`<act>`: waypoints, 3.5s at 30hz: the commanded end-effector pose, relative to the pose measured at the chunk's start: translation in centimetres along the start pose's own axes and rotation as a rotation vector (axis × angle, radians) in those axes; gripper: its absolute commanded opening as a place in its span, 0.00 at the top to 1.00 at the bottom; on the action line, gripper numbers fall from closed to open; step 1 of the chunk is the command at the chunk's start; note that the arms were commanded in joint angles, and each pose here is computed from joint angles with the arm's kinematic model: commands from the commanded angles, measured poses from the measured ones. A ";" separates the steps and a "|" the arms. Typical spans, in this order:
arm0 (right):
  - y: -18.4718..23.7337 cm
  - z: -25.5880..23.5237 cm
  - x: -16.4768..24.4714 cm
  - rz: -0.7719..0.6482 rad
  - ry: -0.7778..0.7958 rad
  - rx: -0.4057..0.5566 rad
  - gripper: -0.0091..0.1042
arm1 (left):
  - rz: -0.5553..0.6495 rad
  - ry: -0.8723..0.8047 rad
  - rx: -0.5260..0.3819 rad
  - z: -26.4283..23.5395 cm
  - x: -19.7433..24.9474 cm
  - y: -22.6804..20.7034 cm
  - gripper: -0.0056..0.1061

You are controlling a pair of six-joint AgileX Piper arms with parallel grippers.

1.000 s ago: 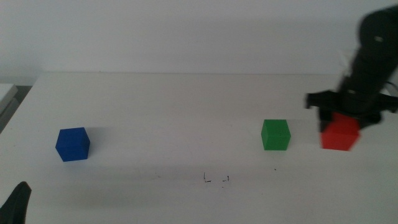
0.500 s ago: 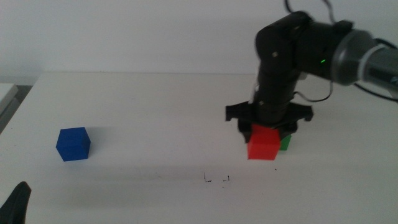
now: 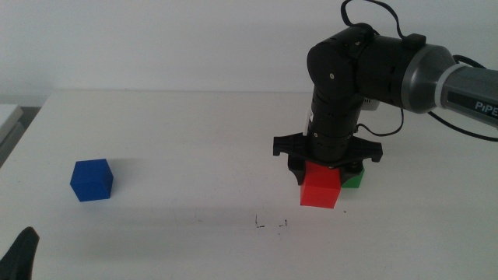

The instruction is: Stack red cubes first, then green, then blue cubes in a specific spot.

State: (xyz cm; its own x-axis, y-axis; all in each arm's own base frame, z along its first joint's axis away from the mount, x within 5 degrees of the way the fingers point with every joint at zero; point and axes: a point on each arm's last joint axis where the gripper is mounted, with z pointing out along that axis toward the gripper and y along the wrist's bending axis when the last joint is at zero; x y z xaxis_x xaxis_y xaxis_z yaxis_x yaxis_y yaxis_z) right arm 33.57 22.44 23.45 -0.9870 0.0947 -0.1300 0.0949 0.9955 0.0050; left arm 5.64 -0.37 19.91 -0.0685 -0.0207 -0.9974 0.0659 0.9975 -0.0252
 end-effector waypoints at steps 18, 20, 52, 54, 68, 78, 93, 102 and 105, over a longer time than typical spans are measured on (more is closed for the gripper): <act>4.4 0.3 -0.5 -0.030 -0.071 -0.008 0.68 | -0.002 -0.018 -0.001 0.0 -0.2 0.0 0.11; 5.0 0.7 -0.4 -0.038 -0.064 -0.012 0.68 | -0.002 -0.018 -0.001 0.0 -0.2 0.0 0.11; 7.4 5.7 0.7 -0.076 -0.051 0.057 0.68 | -0.002 -0.018 -0.001 0.0 -0.2 0.0 0.11; 7.4 5.8 0.7 -0.075 -0.048 0.057 0.68 | -0.002 -0.018 -0.001 0.0 -0.2 0.0 0.11; 7.6 6.5 0.7 -0.099 -0.042 0.051 0.49 | -0.002 -0.018 -0.001 0.0 -0.2 0.0 0.11; 7.0 -0.5 1.1 -0.208 -0.162 -0.023 0.10 | -0.002 -0.018 -0.001 0.0 -0.2 0.0 0.11; -5.2 -0.7 -5.4 -0.068 -0.194 0.020 0.10 | -0.002 -0.018 -0.001 0.0 -0.2 0.0 0.11; -6.3 3.3 -6.2 -0.052 -0.199 0.014 0.10 | -0.002 -0.018 -0.001 0.0 -0.2 0.0 0.11; -6.1 4.5 -6.5 -0.056 -0.196 0.012 0.10 | -0.002 -0.018 -0.001 0.0 -0.2 0.0 0.11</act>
State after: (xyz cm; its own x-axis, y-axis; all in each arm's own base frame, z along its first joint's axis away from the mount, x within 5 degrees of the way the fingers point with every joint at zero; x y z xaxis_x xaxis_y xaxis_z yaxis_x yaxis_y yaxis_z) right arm 39.70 16.09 20.27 -0.9477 0.0446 -0.3160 0.0500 0.9987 -0.0090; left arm 5.64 -0.37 19.91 -0.0685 -0.0207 -0.9974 0.0659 0.9975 -0.0252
